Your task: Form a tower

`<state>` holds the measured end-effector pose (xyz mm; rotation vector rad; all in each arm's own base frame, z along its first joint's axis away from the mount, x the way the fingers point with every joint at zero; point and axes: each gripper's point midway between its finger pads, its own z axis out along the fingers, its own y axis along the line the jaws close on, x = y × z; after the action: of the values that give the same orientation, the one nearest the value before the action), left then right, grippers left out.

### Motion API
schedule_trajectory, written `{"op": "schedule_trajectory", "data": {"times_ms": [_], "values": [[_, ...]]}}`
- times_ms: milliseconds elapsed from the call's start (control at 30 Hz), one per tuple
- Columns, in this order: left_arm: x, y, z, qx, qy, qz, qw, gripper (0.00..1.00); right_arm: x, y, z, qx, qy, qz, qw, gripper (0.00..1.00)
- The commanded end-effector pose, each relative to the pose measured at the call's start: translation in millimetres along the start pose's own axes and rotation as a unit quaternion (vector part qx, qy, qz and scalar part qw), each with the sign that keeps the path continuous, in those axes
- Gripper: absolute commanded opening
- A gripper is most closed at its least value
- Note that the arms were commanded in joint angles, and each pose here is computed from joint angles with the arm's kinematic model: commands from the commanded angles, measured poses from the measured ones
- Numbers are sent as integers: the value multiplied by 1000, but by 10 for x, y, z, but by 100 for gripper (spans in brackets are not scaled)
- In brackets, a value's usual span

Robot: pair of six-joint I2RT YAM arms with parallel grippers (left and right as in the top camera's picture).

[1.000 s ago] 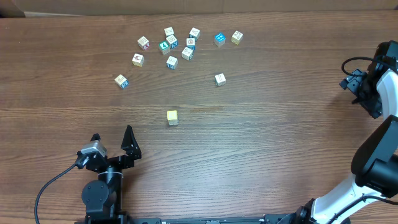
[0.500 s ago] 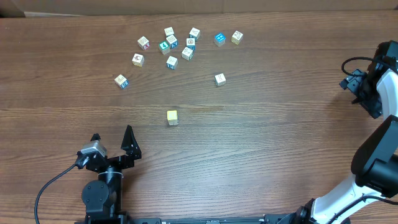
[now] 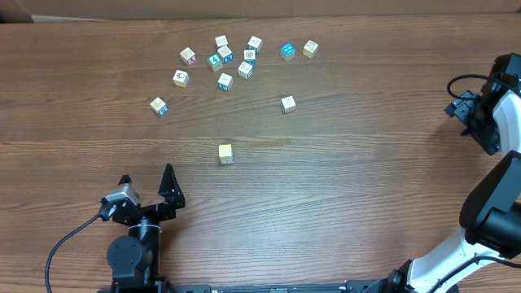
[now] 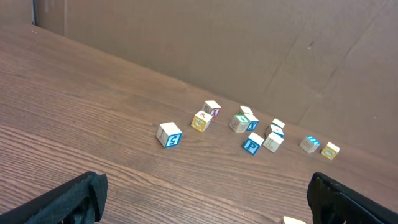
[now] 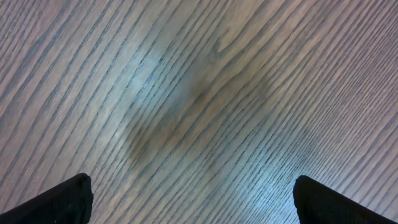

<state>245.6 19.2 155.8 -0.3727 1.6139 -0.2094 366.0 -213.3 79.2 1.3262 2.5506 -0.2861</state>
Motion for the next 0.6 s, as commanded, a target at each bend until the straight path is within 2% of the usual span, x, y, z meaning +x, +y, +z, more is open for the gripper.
{"op": "schedule_trajectory", "data": {"times_ms": [0, 500, 567], "values": [[0, -17, -2, 5, -2, -3, 1000, 99, -115, 10, -143, -11, -21, 5, 1000, 100], [-11, -16, -2, 5, -4, 6, 1000, 100, -115, 10, -143, -11, -21, 5, 1000, 100], [-38, -98, -5, 27, -7, 6, 1000, 99, -115, 10, -143, -11, -21, 5, 1000, 100]]}}
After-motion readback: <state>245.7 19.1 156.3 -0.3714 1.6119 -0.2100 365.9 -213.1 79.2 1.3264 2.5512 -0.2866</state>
